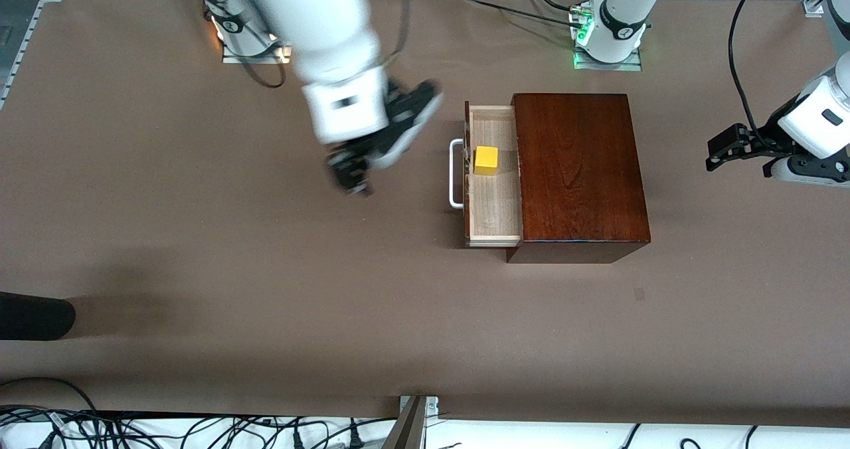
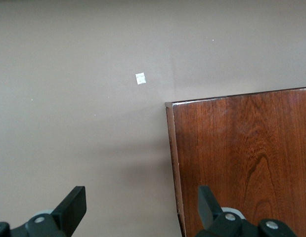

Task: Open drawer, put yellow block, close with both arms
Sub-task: 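Open the right gripper and withdraw it to its rest pose, then move the left gripper to the drawer front beside the handle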

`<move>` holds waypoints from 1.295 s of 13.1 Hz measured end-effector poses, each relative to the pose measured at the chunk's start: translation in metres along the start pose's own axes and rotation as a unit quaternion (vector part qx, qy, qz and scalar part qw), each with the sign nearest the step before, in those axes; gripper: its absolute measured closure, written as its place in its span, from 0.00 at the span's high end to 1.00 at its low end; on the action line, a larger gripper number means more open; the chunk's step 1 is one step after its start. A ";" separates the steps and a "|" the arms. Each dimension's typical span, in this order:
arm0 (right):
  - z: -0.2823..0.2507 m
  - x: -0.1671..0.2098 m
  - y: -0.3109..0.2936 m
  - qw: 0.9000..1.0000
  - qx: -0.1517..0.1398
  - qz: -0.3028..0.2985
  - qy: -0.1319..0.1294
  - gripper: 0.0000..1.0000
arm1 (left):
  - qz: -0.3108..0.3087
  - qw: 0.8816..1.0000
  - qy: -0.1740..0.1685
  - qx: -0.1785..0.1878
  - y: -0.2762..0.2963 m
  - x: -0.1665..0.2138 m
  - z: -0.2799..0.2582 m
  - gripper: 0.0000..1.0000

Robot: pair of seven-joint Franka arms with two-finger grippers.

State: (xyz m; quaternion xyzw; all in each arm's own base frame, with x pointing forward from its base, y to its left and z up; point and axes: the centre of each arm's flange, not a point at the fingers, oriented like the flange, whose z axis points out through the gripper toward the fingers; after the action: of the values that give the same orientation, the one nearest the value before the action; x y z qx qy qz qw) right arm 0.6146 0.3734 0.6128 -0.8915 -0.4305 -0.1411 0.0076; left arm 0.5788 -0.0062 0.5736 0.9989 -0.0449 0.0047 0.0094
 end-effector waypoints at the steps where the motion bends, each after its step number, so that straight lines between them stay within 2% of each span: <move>1: -0.014 -0.017 0.036 1.000 -0.009 0.026 0.003 1.00 | 0.000 1.000 -0.006 0.000 0.000 -0.001 0.000 1.00; 3: -0.039 -0.052 0.083 0.997 -0.015 0.074 -0.018 1.00 | 0.000 1.000 -0.008 -0.001 0.001 -0.002 -0.004 1.00; 5: -0.061 -0.091 0.117 0.991 -0.002 0.123 -0.047 1.00 | 0.001 1.000 -0.005 0.000 0.001 -0.002 -0.008 1.00; 7: -0.084 -0.134 0.144 0.983 0.000 0.167 -0.070 1.00 | 0.001 1.000 -0.006 -0.001 0.002 -0.001 -0.008 1.00; 9: -0.098 -0.178 0.158 0.972 -0.001 0.216 -0.090 1.00 | 0.014 1.000 -0.028 -0.005 0.016 -0.005 -0.005 1.00; 13: -0.078 -0.251 0.169 0.946 0.007 0.301 -0.116 1.00 | 0.062 0.994 -0.071 -0.064 0.084 -0.004 0.017 1.00; 15: -0.049 -0.273 0.168 0.940 -0.001 0.321 -0.119 1.00 | 0.110 0.987 -0.097 -0.071 0.141 0.002 0.045 1.00; 17: -0.026 -0.294 0.167 0.934 0.000 0.336 -0.124 1.00 | 0.177 0.974 -0.120 -0.075 0.220 -0.006 0.071 1.00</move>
State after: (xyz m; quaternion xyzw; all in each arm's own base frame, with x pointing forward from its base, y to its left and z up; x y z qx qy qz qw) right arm 0.5631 0.0394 0.5799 -0.9944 -0.1036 -0.0185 0.0009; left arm 0.5540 -0.2263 0.5066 0.9648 -0.2221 -0.1168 0.0783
